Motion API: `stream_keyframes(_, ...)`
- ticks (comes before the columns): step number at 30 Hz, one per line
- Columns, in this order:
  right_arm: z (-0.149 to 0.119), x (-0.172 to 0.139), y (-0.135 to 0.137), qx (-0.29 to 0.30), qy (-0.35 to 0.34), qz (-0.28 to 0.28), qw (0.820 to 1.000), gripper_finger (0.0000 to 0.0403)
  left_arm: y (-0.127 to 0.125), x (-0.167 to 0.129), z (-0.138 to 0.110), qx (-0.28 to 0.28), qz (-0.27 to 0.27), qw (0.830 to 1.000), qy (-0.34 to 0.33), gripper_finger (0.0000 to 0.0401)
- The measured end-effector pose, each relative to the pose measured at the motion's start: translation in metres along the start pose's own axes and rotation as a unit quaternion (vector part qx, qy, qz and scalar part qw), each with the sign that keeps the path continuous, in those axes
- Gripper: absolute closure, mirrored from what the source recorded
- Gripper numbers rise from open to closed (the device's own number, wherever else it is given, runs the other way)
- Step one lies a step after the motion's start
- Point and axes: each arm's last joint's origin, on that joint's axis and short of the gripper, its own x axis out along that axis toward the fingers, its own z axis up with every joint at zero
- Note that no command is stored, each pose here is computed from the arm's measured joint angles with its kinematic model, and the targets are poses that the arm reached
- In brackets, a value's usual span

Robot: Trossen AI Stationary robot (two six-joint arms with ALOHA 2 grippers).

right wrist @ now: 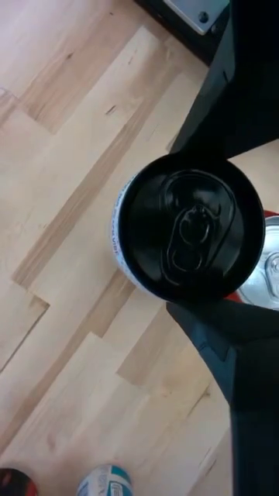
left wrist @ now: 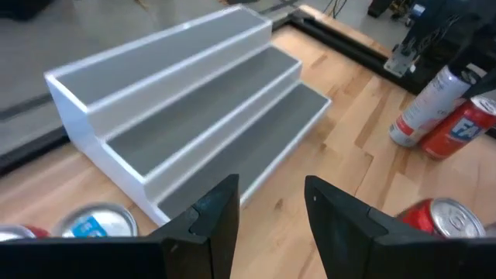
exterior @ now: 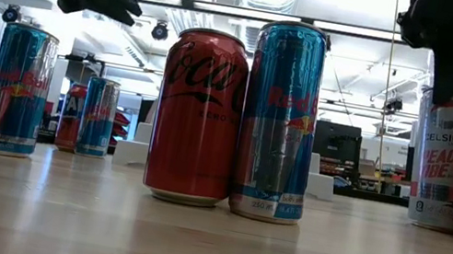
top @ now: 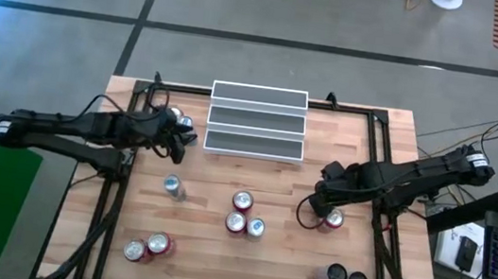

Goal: Place canned beverage on shelf
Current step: Put the top white soda can on the top tier of the shelf

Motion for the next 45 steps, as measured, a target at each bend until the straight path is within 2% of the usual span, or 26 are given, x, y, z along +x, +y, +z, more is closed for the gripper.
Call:
stream_keyframes(3, 0.0, 0.001, 0.001, -0.001, 0.0, -0.002, 1.0, 0.0164, -0.001, 0.003, -0.003, -0.003, -0.012, 1.0, 0.023, 0.0269)
stream_keyframes(11, 0.002, -0.002, 0.004, -0.002, -0.007, 0.013, 1.0, 0.0157, -0.003, 0.01, -0.006, -0.019, -0.005, 0.999, 0.042, 0.0269)
stream_keyframes(16, 0.005, -0.009, 0.007, -0.012, -0.027, 0.02, 0.999, 0.016, -0.005, 0.011, -0.007, -0.037, -0.027, 0.997, 0.06, 0.0269)
stream_keyframes(23, 0.012, -0.019, 0.008, -0.021, -0.044, 0.032, 0.998, 0.0162, -0.007, 0.011, -0.004, -0.042, -0.038, 0.997, 0.048, 0.0269)
stream_keyframes(27, 0.016, -0.032, 0.012, -0.032, -0.058, 0.054, 0.996, 0.0162, -0.013, 0.007, 0.012, -0.03, -0.043, 0.998, 0.023, 0.0269)
stream_keyframes(34, 0.031, -0.05, 0.012, -0.058, -0.102, 0.061, 0.991, 0.0162, -0.032, 0.003, 0.052, 0.044, -0.053, 0.998, -0.012, 0.0269)
stream_keyframes(38, 0.044, -0.056, 0.016, -0.092, -0.112, 0.059, 0.988, 0.0163, -0.041, 0.002, 0.07, 0.072, -0.058, 0.995, -0.028, 0.0269)
stream_keyframes(45, 0.081, -0.061, 0.032, -0.163, -0.123, 0.04, 0.978, 0.0163, -0.04, -0.002, 0.081, 0.083, -0.05, 0.995, -0.036, 0.0269)
